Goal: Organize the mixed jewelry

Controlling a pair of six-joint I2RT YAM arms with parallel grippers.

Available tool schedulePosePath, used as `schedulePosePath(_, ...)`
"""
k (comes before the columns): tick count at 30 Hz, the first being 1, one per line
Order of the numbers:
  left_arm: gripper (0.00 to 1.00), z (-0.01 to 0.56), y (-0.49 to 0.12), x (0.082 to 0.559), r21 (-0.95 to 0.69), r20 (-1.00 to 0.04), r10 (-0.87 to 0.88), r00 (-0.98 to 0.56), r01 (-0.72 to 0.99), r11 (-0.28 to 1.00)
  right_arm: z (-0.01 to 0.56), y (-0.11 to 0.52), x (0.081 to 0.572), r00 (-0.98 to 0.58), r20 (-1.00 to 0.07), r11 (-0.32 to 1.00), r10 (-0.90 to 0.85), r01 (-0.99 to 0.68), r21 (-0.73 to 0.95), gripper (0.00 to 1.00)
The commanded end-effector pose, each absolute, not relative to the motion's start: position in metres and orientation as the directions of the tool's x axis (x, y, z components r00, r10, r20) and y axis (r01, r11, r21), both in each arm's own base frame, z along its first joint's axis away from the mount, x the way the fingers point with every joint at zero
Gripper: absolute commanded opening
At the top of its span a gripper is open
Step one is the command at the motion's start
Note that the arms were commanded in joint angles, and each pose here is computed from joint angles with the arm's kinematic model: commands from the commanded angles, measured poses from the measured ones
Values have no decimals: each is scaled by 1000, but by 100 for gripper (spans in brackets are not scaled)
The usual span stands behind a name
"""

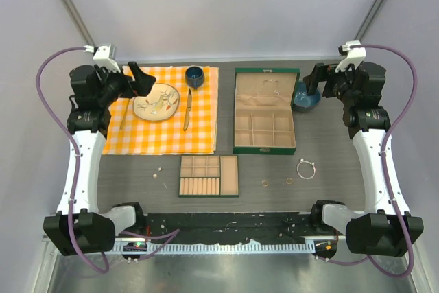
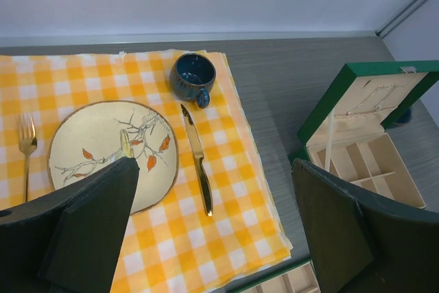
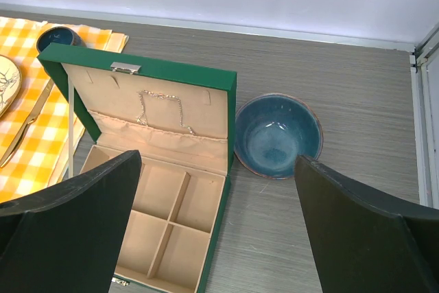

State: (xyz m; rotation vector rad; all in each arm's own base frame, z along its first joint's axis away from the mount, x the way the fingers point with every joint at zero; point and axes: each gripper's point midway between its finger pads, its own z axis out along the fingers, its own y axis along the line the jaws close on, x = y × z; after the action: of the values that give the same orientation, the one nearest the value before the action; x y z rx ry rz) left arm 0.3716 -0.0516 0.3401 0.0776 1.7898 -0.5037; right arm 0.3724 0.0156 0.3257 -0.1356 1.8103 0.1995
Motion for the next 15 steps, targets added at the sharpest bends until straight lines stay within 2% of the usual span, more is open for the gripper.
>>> schedulePosePath(1,100,346,-53,363,-261,-949,-175,-263,339,904,344,14,371,-181,-984,981,10,-189,45,100)
schedulePosePath(8,100,324,-55,352,-218,-941,-95,-324,369,904,338,11,373,-191,-981,983,-4,-181,31,100)
schedulePosePath(15,100,257,-51,317,-84,-873,154,-463,453,888,325,9,378,-224,-974,984,-20,-180,21,100)
